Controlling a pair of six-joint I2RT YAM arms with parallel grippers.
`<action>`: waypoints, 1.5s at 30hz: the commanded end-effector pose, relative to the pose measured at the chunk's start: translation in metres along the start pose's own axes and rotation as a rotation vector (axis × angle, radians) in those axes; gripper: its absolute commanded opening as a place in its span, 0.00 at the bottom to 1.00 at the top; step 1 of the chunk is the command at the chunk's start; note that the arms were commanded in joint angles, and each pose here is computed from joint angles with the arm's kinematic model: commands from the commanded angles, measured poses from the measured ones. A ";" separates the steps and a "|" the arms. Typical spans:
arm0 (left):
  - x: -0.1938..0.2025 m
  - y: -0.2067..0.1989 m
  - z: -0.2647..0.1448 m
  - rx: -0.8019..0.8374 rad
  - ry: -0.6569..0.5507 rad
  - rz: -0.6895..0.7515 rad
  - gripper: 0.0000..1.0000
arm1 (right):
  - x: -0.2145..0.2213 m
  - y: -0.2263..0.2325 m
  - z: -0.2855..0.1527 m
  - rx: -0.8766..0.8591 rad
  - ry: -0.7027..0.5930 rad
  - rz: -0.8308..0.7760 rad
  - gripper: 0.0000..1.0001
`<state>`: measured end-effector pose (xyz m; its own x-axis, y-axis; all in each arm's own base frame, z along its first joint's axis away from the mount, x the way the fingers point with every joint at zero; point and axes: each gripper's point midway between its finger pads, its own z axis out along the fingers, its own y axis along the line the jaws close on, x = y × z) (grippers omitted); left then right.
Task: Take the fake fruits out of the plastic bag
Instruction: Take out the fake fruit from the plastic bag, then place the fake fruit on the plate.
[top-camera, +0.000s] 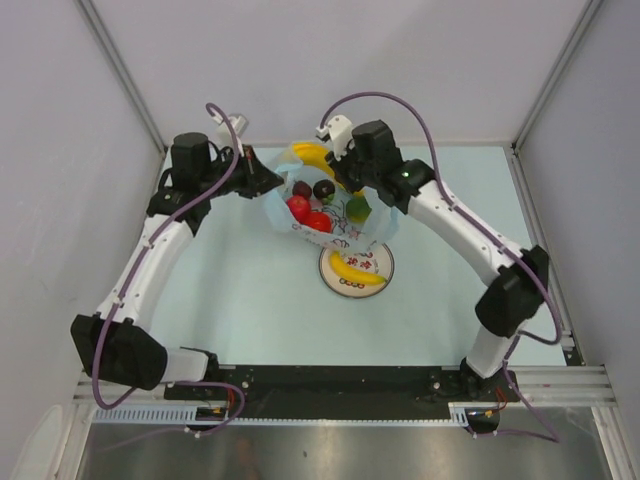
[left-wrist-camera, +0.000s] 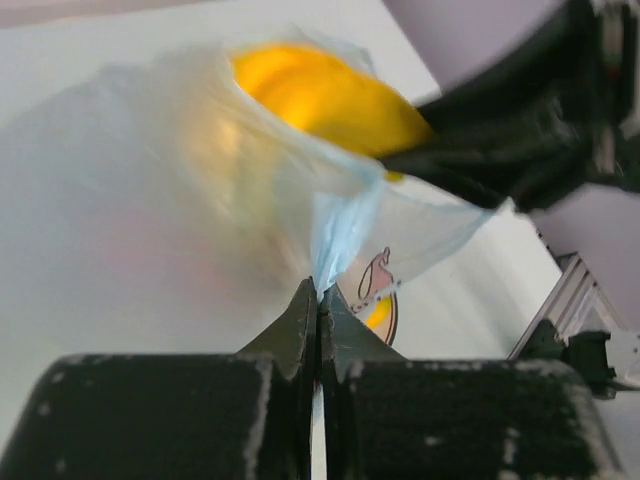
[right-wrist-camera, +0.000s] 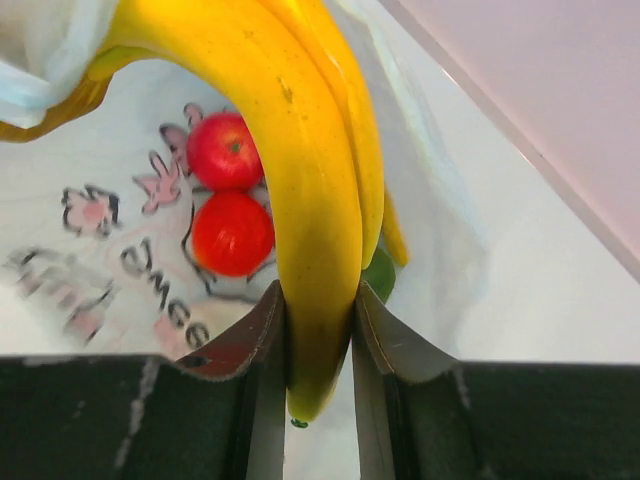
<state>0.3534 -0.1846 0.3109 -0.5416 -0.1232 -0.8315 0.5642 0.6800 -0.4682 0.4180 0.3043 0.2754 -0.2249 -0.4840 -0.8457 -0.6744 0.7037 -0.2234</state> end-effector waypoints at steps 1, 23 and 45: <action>-0.047 -0.018 0.002 0.043 -0.129 0.019 0.01 | 0.057 0.030 -0.036 -0.085 0.162 -0.081 0.00; -0.025 -0.019 0.003 0.016 -0.097 0.036 0.00 | 0.185 0.086 -0.157 -0.467 0.355 -0.082 0.00; -0.030 -0.007 0.021 0.000 -0.073 0.045 0.00 | 0.196 0.011 -0.028 -0.165 0.329 0.288 0.00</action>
<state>0.3686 -0.1940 0.3116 -0.5202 -0.1455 -0.8416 0.5515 0.6952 -0.4611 0.3060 0.1822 0.0976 -0.6438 -0.5442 -0.5380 -0.6937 0.7118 0.1100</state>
